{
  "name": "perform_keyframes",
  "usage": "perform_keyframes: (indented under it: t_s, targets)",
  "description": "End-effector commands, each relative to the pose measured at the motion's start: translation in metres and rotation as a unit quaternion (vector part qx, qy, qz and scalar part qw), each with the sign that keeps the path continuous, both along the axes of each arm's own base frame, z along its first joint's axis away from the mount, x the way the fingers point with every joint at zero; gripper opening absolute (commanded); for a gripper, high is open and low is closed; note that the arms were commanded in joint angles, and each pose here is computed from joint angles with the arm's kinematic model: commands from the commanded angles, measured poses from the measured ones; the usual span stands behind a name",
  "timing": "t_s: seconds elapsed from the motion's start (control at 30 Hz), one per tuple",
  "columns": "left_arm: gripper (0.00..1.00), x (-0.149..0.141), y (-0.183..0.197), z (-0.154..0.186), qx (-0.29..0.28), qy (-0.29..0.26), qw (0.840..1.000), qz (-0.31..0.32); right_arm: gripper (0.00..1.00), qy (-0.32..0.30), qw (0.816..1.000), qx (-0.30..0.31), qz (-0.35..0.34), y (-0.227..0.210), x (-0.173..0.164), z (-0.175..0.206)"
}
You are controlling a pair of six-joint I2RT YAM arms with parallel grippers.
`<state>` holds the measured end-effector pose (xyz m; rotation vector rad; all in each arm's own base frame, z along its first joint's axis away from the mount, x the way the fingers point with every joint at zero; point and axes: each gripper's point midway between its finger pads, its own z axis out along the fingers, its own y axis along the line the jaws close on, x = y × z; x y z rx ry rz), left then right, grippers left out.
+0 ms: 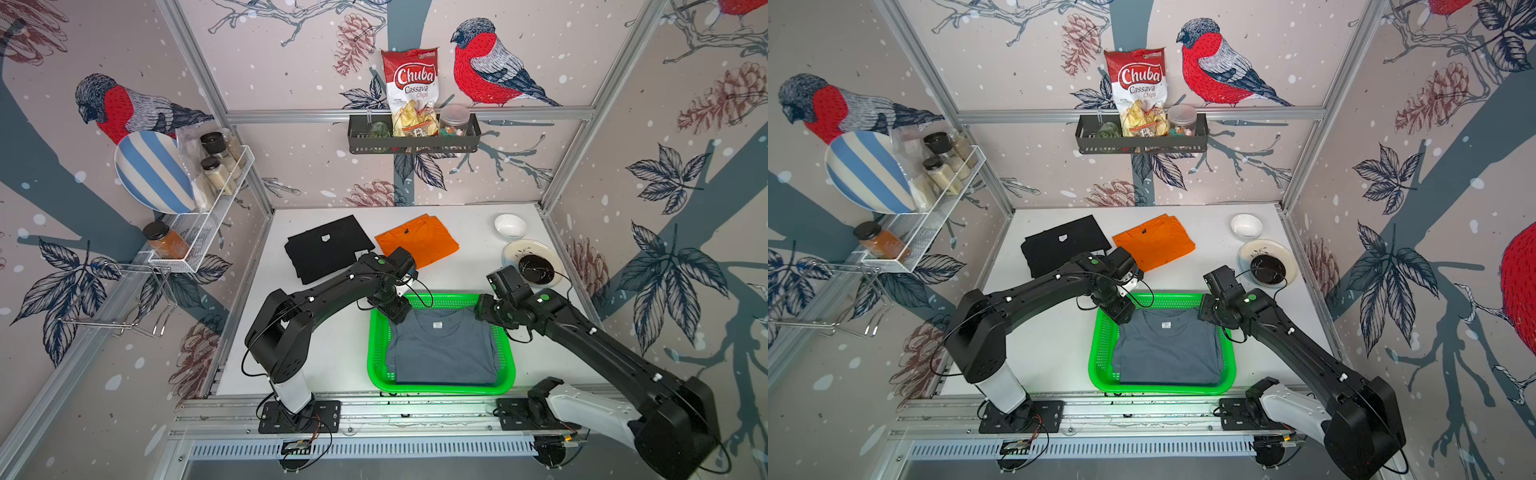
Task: Put the folded t-shirts into the basket
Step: Place the T-shirt in the bin.
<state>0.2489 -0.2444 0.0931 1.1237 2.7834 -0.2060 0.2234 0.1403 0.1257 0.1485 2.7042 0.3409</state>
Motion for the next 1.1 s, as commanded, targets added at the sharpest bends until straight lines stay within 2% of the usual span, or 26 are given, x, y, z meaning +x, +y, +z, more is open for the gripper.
perform_keyframes:
  t_s: [0.0,0.13,0.33,0.5,0.6,0.7,0.77,0.83,1.0,1.07]
  targets:
    - [0.72,0.026,0.015,0.003,0.042,-0.077,0.996,-0.014,0.6,-0.012,0.999,-0.041,0.02,-0.001,-0.001,0.013]
    - [0.72,0.039,0.031,0.002,0.082,-0.12,0.989,-0.014,0.61,-0.007,0.994,-0.096,0.047,0.011,-0.005,0.017]
    - [0.72,0.035,0.051,-0.003,0.085,-0.109,0.99,-0.005,0.57,0.028,0.992,-0.107,0.062,0.038,-0.001,-0.016]
    - [0.69,0.014,0.065,-0.015,0.087,-0.084,0.992,-0.028,0.43,0.038,0.992,-0.109,0.055,0.049,0.013,-0.042]
    - [0.66,0.0,0.078,-0.018,0.099,-0.081,0.99,-0.051,0.3,0.051,0.989,-0.131,0.053,0.047,0.02,-0.06]
    - [0.66,-0.015,0.085,-0.011,0.096,-0.075,0.99,-0.074,0.27,0.051,0.989,-0.124,0.069,0.058,0.025,-0.07]
    - [0.66,-0.024,0.082,0.0,0.073,-0.07,0.991,-0.088,0.26,0.051,0.989,-0.107,0.093,0.072,0.026,-0.074]
    - [0.66,-0.029,0.076,0.012,0.048,-0.071,0.992,-0.098,0.26,0.045,0.989,-0.102,0.102,0.08,0.029,-0.075]
    - [0.67,-0.019,0.06,0.031,0.015,-0.094,0.99,-0.107,0.41,0.021,0.989,-0.107,0.098,0.08,0.039,-0.052]
    - [0.66,-0.01,0.051,0.032,0.001,-0.106,0.988,-0.111,0.43,0.007,0.99,-0.105,0.095,0.078,0.04,-0.035]
